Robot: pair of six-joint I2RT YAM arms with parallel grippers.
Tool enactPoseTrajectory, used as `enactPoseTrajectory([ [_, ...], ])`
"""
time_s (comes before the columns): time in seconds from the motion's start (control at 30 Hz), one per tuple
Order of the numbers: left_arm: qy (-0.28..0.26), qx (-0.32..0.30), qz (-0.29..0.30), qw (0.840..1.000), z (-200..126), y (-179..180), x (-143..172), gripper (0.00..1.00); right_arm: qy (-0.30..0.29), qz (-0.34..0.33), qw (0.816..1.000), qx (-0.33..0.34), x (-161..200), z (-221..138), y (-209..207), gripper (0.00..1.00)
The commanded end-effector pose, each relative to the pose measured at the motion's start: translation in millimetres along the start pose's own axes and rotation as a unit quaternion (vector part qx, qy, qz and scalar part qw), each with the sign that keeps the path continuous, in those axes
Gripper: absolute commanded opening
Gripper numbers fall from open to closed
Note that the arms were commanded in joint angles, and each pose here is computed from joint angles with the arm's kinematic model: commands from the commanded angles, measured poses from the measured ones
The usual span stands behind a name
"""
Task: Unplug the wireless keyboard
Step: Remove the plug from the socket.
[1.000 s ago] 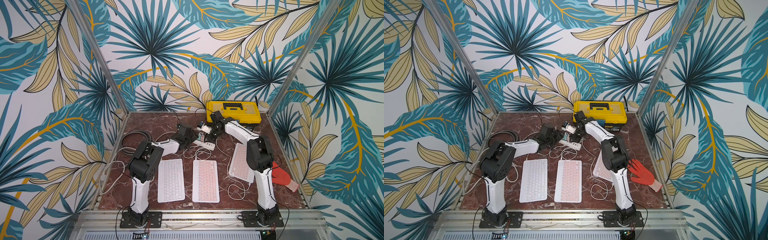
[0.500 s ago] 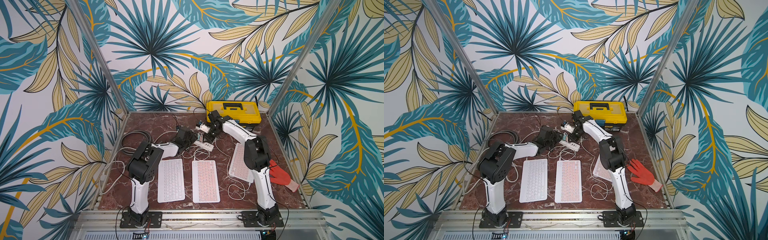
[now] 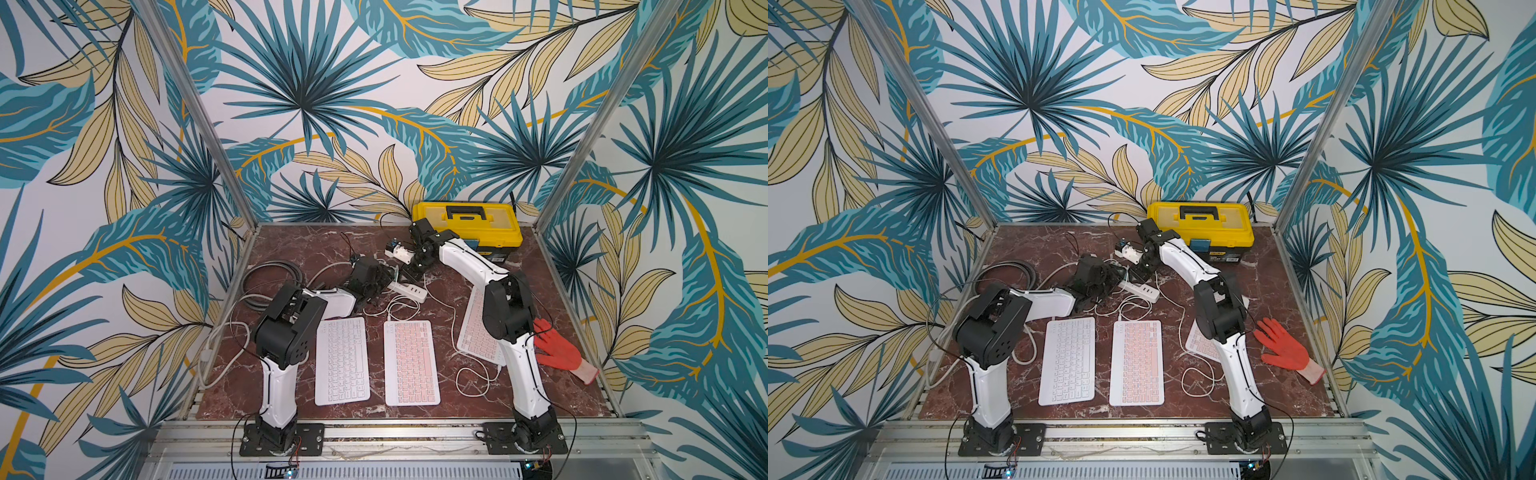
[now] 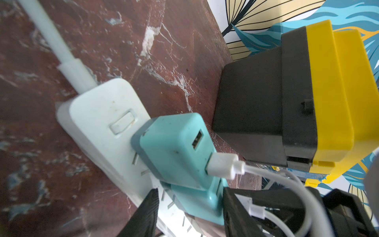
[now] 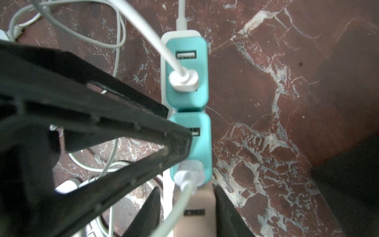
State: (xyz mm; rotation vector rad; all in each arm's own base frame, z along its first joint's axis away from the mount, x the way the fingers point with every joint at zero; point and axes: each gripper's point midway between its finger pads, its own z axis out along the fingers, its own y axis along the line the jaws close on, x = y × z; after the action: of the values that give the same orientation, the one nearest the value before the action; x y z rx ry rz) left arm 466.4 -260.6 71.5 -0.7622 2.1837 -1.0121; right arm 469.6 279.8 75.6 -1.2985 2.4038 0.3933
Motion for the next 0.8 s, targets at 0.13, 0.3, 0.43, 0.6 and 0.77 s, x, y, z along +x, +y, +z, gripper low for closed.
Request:
enactPoseTrajectory([
  [0.13, 0.056, -0.164, -0.003, 0.985, -6.1, 106.0, 37.1, 0.51, 0.058, -0.004, 0.998, -0.009, 23.0, 16.1, 5.2, 0.45],
  [0.3, 0.056, -0.164, -0.006, 0.985, -6.3, 106.8, 35.6, 0.51, 0.063, 0.005, 0.998, -0.008, 26.1, 19.8, 4.1, 0.41],
  [0.43, 0.055, -0.165, -0.008, 0.985, -6.7, 108.4, 33.8, 0.50, 0.062, 0.009, 0.998, -0.009, 26.2, 22.2, 2.7, 0.36],
  [0.6, 0.056, -0.168, -0.013, 0.984, -6.0, 111.4, 33.7, 0.50, 0.061, 0.007, 0.998, -0.013, 24.5, 21.8, 2.5, 0.31],
  [0.77, 0.059, -0.170, -0.017, 0.983, -5.6, 114.2, 35.6, 0.50, 0.057, 0.012, 0.998, -0.010, 21.7, 21.7, 1.0, 0.22],
])
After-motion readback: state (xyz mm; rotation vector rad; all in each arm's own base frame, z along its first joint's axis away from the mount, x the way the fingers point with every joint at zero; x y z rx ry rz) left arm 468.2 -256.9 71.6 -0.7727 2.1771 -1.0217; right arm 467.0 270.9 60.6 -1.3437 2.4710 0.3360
